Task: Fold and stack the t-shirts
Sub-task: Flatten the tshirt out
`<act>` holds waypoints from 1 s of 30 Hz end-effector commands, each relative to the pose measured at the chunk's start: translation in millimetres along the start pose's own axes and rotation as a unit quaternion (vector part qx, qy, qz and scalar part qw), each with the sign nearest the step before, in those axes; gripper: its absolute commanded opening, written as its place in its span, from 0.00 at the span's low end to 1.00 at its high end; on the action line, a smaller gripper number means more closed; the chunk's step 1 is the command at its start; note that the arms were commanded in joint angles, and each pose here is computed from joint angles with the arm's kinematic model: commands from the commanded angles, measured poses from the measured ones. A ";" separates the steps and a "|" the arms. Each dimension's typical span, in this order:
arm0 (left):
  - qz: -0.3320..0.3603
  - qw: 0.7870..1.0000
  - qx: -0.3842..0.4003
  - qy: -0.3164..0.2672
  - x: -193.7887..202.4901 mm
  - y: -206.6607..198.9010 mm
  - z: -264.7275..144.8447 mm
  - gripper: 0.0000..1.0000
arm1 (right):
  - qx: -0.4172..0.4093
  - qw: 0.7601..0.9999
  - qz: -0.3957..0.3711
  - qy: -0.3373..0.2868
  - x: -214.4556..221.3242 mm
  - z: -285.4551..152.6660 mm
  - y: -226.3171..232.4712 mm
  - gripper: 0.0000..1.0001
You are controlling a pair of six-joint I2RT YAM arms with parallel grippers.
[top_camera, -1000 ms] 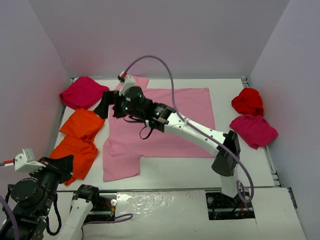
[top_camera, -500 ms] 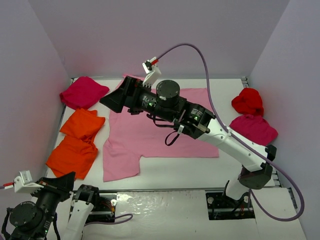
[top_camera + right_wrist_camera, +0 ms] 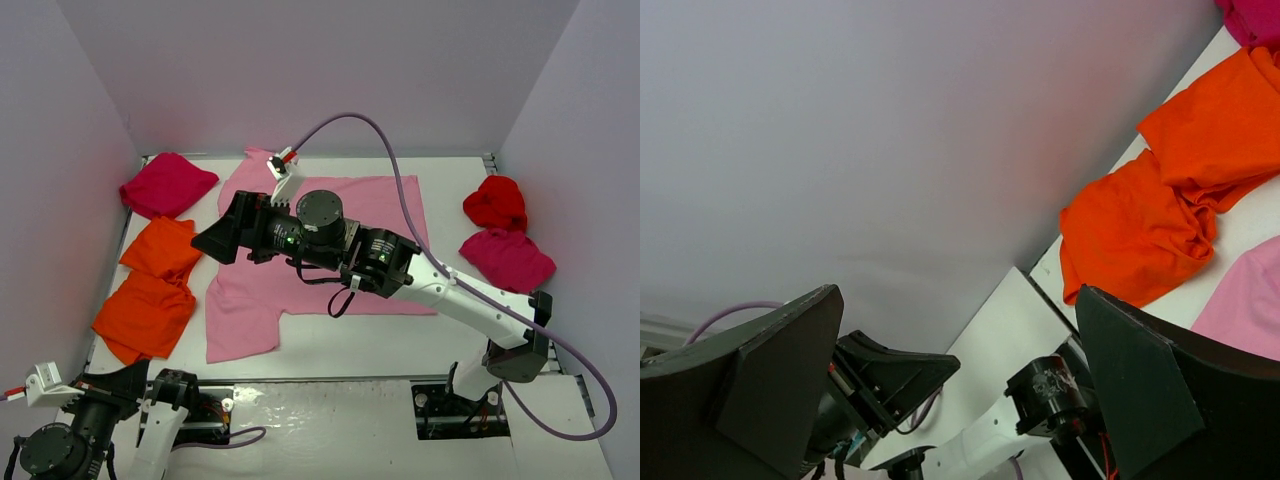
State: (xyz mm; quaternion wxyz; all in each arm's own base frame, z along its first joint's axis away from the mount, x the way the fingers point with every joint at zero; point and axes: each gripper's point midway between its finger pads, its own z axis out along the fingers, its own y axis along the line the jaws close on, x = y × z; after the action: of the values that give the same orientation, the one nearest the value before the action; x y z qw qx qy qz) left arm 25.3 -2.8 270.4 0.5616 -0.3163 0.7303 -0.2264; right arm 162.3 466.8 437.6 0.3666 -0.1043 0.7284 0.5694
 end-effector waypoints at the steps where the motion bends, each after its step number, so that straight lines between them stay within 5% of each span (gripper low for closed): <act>1: -0.006 1.000 -0.003 -0.010 0.9 5.2 -10.2 0.00 | -0.062 0.996 -0.012 -0.060 -36.5 -9.6 49.0 1.00; 9: 0.009 1.000 0.006 -0.012 -2.3 0.8 -11.3 0.00 | -0.073 0.995 -0.035 -0.054 -22.5 -10.6 71.6 1.00; 18: 0.017 0.999 0.017 -0.023 -13.3 -7.6 -22.9 0.00 | -0.110 0.988 -0.027 -0.103 -58.8 -45.5 111.8 1.00; 30: 0.022 0.999 0.009 -0.026 -16.5 -4.0 -32.3 0.00 | -0.078 0.992 -0.031 -0.094 -44.2 -52.7 97.6 1.00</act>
State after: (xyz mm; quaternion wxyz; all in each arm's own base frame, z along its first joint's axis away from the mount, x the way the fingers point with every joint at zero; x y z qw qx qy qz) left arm 2.6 2.8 298.7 0.6047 -0.2988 0.7000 -0.2348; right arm 114.4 455.8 505.4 0.4144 -0.1220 0.6757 0.5974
